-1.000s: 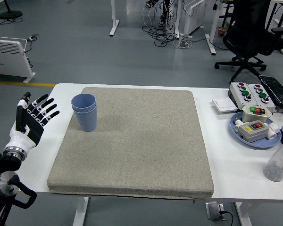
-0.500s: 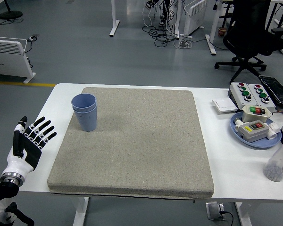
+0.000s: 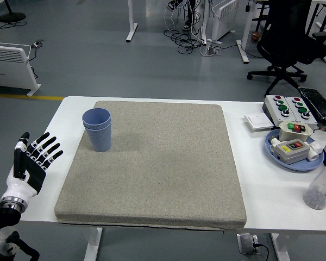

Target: Push cup pick cup insert cup

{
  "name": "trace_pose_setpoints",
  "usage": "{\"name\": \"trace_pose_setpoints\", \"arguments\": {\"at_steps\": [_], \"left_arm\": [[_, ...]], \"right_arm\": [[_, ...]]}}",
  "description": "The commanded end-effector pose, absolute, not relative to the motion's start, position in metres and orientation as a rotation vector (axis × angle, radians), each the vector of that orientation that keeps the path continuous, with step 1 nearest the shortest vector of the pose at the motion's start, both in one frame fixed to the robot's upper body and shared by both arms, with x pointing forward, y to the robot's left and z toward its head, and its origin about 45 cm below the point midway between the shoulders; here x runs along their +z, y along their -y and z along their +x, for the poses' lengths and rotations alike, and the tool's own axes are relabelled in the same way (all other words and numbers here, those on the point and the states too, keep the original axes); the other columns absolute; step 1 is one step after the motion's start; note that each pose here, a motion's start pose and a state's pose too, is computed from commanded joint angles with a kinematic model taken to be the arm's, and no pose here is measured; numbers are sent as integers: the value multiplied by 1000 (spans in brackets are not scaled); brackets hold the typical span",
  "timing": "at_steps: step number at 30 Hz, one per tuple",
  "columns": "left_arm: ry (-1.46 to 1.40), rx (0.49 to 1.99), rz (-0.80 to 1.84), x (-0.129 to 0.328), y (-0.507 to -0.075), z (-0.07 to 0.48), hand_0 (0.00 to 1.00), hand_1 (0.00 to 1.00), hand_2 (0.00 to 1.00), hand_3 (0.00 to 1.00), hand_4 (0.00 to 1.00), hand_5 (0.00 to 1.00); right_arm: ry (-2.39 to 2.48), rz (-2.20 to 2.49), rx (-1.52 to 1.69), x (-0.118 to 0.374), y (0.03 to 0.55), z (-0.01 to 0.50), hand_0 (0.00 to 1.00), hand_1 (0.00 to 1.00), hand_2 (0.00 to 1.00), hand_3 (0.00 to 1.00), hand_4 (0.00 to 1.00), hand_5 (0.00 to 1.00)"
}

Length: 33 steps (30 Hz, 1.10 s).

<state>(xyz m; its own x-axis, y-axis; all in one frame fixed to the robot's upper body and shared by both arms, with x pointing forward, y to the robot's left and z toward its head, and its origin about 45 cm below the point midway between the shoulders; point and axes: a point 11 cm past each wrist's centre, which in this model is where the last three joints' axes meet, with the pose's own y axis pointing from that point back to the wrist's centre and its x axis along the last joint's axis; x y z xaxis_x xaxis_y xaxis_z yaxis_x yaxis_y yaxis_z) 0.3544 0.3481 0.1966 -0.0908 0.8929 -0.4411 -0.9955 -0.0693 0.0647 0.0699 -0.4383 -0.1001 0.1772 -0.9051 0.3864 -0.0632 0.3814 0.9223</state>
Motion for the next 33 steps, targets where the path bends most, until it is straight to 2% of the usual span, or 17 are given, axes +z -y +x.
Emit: {"name": "trace_pose_setpoints", "arguments": {"at_steps": [33], "left_arm": [[-412, 1645, -326, 193, -352, 353, 714, 774, 768, 738, 652, 998]], "right_arm": [[1252, 1021, -770, -100, 437, 73, 730, 669, 706, 598, 165, 390]]}}
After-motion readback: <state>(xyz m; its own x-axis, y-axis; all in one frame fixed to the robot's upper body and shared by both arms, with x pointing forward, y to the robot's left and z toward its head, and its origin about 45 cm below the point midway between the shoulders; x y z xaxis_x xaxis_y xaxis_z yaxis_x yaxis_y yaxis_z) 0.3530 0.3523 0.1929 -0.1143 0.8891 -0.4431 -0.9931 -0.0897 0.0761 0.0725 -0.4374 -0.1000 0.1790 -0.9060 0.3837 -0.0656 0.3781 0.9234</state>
